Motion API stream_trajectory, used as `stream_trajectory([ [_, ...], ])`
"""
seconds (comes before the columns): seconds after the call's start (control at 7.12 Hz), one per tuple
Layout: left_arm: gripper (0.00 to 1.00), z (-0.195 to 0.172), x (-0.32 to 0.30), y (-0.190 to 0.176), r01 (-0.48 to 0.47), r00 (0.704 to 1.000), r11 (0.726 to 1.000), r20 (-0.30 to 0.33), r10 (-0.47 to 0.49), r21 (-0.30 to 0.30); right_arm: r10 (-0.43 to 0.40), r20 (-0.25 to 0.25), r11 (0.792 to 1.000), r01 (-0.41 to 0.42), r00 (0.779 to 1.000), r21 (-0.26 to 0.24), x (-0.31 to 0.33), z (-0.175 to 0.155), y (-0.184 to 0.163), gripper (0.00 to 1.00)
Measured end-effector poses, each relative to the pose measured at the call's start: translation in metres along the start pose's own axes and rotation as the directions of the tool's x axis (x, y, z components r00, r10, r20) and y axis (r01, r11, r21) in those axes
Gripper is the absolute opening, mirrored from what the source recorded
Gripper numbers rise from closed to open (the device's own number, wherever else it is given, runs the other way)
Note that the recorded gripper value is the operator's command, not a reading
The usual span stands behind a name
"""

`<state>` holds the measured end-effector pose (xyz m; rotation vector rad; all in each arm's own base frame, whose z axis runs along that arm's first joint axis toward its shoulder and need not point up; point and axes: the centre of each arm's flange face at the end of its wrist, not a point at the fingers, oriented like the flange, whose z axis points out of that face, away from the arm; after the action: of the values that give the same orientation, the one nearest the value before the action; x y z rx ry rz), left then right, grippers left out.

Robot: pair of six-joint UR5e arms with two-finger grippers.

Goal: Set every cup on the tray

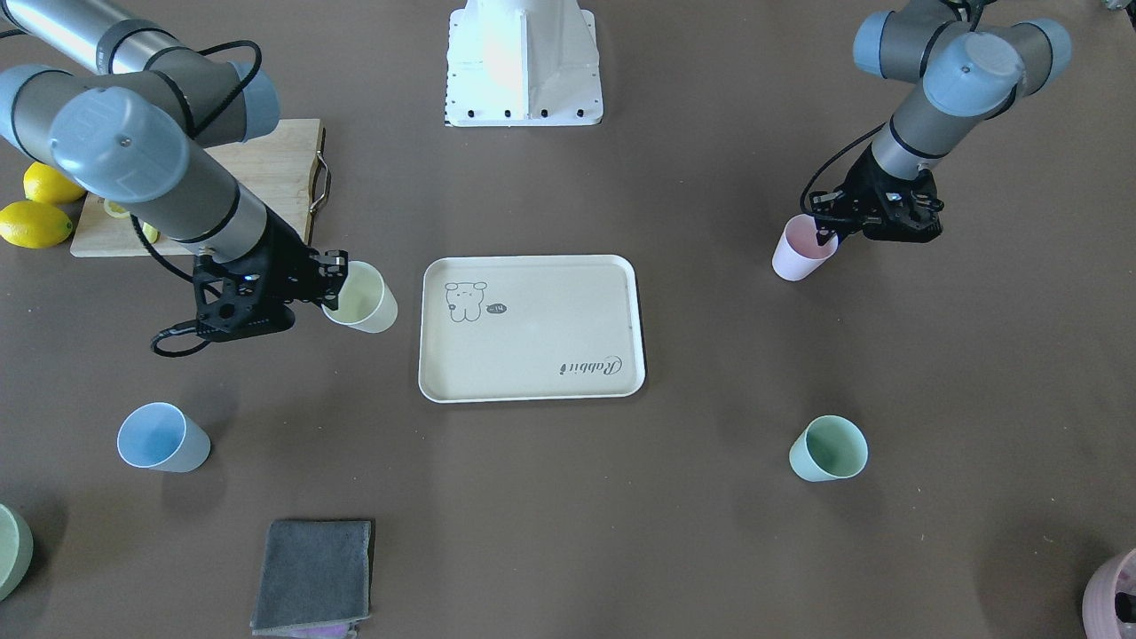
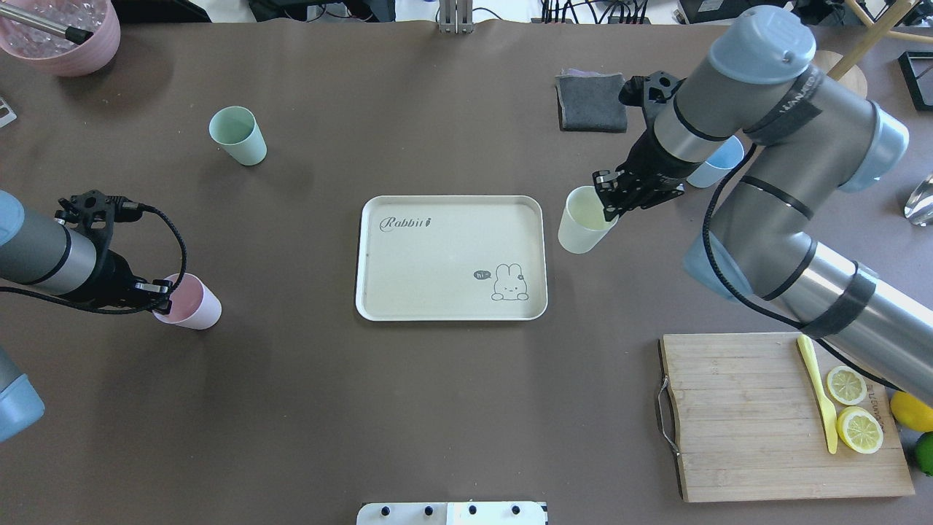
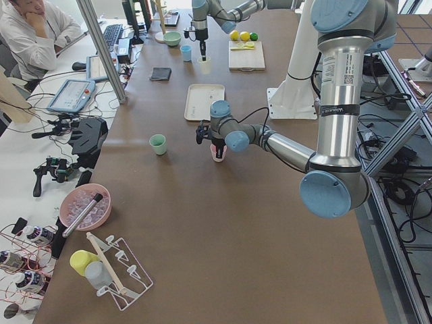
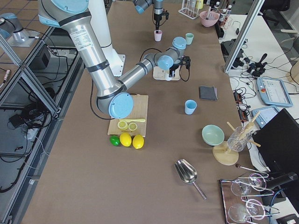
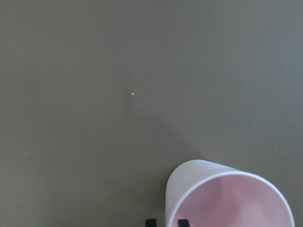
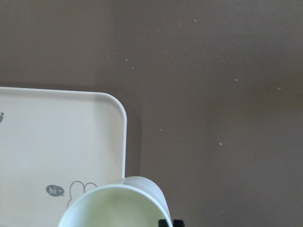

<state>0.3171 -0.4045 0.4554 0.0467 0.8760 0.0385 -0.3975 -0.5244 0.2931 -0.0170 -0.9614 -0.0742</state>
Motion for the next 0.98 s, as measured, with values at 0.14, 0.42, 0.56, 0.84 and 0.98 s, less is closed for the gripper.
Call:
stream_trajectory([
  [0.14,0.0,-0.006,0.019,-0.008,-0.002,1.0,1.0,-0.023,0.002,0.009,0.01,-0.01,1.0,-0.01,1.0,0.004,-0.023,0.014,0.001,0.0],
  [0.42,0.0,-0.033,0.094,-0.038,0.022,0.999,1.0,-0.038,-0.021,0.015,0.03,-0.022,1.0,-0.03,0.999,-0.001,-0.056,0.037,0.01,0.0],
  [0.56,0.0,-0.044,0.131,-0.055,0.037,0.999,0.999,-0.027,-0.037,0.011,0.032,-0.021,0.999,-0.032,0.999,-0.006,-0.065,0.045,0.018,0.0],
  [0.84,0.0,-0.04,0.191,-0.077,0.082,0.996,0.997,-0.023,-0.082,-0.005,0.019,-0.013,1.0,-0.02,1.0,-0.016,-0.076,0.056,0.028,0.68],
  [0.98,0.0,-0.033,0.217,-0.081,0.103,0.994,0.995,-0.028,-0.104,-0.017,0.016,-0.013,1.0,-0.017,1.0,-0.017,-0.077,0.058,0.03,1.0],
])
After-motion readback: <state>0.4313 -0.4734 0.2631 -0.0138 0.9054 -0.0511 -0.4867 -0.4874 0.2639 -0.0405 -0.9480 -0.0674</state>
